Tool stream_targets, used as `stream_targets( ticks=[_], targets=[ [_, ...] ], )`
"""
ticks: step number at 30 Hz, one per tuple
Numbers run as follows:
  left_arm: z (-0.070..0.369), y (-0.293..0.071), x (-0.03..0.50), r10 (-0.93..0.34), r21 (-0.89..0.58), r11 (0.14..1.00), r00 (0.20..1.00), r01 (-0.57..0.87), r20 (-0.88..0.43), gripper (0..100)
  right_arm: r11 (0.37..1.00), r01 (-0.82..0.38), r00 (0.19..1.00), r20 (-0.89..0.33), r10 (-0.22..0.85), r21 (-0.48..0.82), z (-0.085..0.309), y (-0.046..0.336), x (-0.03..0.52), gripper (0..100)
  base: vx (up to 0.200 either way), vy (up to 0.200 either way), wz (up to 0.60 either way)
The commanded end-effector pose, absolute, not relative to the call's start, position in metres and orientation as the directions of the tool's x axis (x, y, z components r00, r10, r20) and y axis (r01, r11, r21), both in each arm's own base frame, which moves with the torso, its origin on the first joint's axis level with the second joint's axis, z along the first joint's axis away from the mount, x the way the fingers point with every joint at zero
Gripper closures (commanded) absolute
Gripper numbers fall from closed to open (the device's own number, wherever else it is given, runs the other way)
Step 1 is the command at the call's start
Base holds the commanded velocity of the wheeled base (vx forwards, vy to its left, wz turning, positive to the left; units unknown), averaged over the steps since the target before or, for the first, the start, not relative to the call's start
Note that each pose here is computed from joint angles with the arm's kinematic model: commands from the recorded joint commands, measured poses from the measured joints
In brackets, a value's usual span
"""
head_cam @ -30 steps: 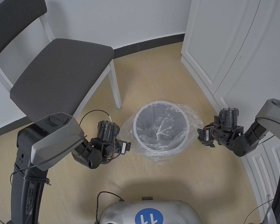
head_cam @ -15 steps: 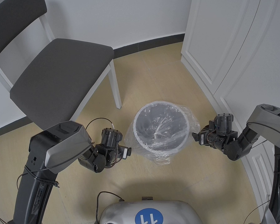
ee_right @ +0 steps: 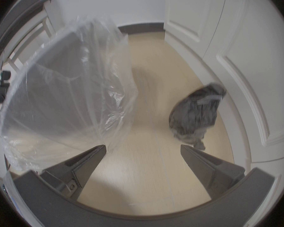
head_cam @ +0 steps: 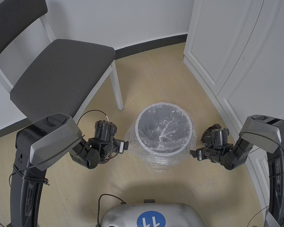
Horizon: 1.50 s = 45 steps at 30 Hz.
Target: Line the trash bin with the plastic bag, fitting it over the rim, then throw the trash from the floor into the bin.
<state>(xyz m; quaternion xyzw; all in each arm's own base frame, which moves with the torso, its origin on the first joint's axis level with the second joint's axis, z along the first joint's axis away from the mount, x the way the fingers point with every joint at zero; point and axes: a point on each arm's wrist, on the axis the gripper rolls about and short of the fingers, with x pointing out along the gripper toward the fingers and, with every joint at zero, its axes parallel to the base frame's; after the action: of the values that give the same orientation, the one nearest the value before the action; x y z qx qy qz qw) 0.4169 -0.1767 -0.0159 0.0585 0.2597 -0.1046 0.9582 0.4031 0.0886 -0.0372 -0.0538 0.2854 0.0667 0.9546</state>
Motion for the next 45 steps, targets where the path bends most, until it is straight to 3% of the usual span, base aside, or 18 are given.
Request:
stream_targets(
  ticks=[1,5,18,25,33,45],
  targets=[
    [0.005,-0.171,0.416,-0.168,0.053,0.974,0.862,0.219,-0.478,0,0.986,-0.151,0.805,-0.587,0.085,-0.065,-0.043,0.083,0.404,0,0.0,0.0,0.0],
    [0.007,-0.169,0.415,-0.165,0.053,0.975,0.862,0.216,-0.48,0,0.985,-0.138,0.772,-0.634,0.039,-0.107,-0.042,0.076,0.403,0,0.0,0.0,0.0],
    [-0.013,-0.17,0.416,-0.16,0.082,0.969,0.842,0.234,-0.515,0,0.98,-0.033,0.806,-0.585,-0.091,-0.198,-0.043,0.07,0.42,0,0.0,0.0,0.0],
    [-0.04,-0.172,0.442,-0.118,0.086,0.979,0.86,0.183,-0.496,0,0.988,0.031,0.836,-0.537,-0.107,-0.148,-0.047,0.073,0.44,0,0.0,0.0,0.0],
    [-0.065,-0.178,0.464,-0.053,0.104,0.988,0.89,0.112,-0.454,0,0.995,0.084,0.91,-0.404,-0.095,-0.045,-0.055,0.092,0.467,0,0.0,0.0,0.0],
    [-0.06,-0.18,0.475,0.003,0.098,0.994,0.922,0.038,-0.387,0,0.996,0.085,0.899,-0.428,-0.091,-0.035,-0.066,0.11,0.457,0,0.0,0.0,0.0]
  ],
)
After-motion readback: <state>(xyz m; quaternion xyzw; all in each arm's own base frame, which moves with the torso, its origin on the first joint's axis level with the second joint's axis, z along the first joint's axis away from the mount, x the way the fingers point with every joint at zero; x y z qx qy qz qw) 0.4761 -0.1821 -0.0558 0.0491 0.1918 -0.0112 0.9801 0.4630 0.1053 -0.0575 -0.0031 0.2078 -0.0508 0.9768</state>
